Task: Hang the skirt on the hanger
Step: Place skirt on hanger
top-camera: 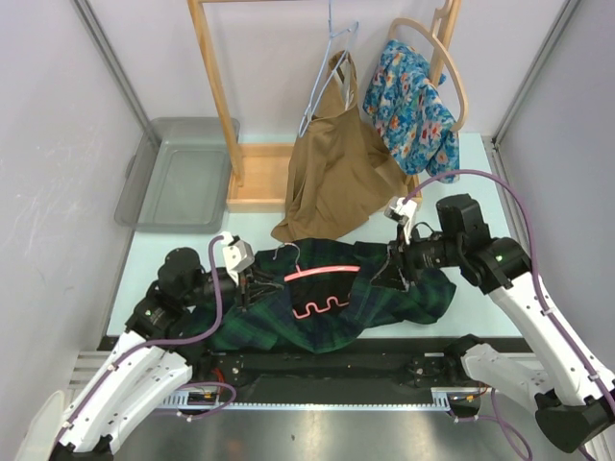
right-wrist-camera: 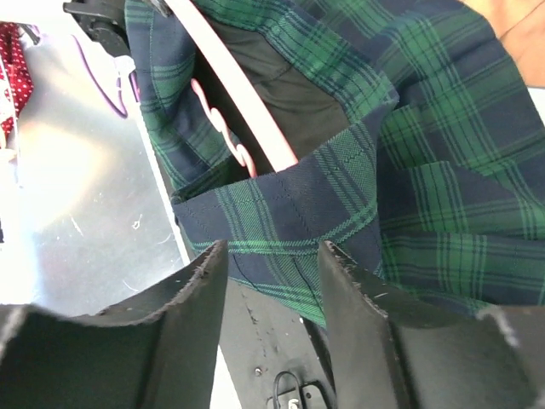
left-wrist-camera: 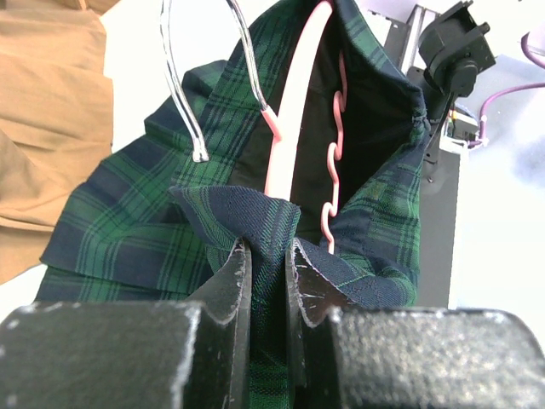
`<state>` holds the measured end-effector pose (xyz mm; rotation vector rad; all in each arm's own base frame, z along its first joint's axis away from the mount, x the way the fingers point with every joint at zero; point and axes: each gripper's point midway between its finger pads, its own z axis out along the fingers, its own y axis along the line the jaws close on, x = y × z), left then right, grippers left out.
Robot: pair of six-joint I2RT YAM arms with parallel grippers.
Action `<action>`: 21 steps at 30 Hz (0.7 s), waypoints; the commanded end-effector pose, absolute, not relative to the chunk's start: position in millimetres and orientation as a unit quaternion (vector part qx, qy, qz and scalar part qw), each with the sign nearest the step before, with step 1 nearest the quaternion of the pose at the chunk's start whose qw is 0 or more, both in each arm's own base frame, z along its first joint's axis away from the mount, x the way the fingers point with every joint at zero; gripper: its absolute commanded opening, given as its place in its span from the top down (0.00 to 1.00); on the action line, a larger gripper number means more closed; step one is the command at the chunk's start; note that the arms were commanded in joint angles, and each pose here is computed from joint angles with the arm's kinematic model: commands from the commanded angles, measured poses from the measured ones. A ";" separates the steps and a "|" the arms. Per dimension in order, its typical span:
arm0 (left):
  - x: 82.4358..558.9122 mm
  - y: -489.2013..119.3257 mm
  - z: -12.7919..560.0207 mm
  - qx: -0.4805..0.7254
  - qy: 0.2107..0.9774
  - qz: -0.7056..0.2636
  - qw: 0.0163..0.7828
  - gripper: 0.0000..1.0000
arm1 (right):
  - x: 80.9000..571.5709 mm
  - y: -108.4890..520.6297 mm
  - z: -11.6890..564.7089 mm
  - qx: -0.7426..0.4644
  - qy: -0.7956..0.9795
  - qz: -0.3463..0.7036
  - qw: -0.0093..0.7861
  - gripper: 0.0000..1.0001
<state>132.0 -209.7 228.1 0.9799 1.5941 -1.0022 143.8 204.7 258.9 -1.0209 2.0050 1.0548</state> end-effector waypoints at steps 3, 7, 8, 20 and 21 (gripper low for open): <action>121.8 -216.1 274.7 0.440 0.586 -0.428 0.529 1.00 | 163.2 198.6 265.6 -0.375 0.769 0.364 0.368 0.44; 123.7 -216.2 275.2 0.440 0.586 -0.425 0.532 1.00 | 166.4 190.9 274.0 -0.367 0.763 0.357 0.395 0.39; 124.1 -216.2 275.5 0.440 0.585 -0.424 0.533 1.00 | 166.9 190.1 273.8 -0.367 0.764 0.354 0.395 0.39; 124.1 -216.8 281.6 0.441 0.578 -0.426 0.538 1.00 | 139.8 214.8 239.0 -0.425 0.760 0.399 0.288 0.35; 122.5 -217.0 282.6 0.443 0.576 -0.428 0.538 1.00 | 141.3 215.8 237.5 -0.424 0.762 0.397 0.286 0.35</action>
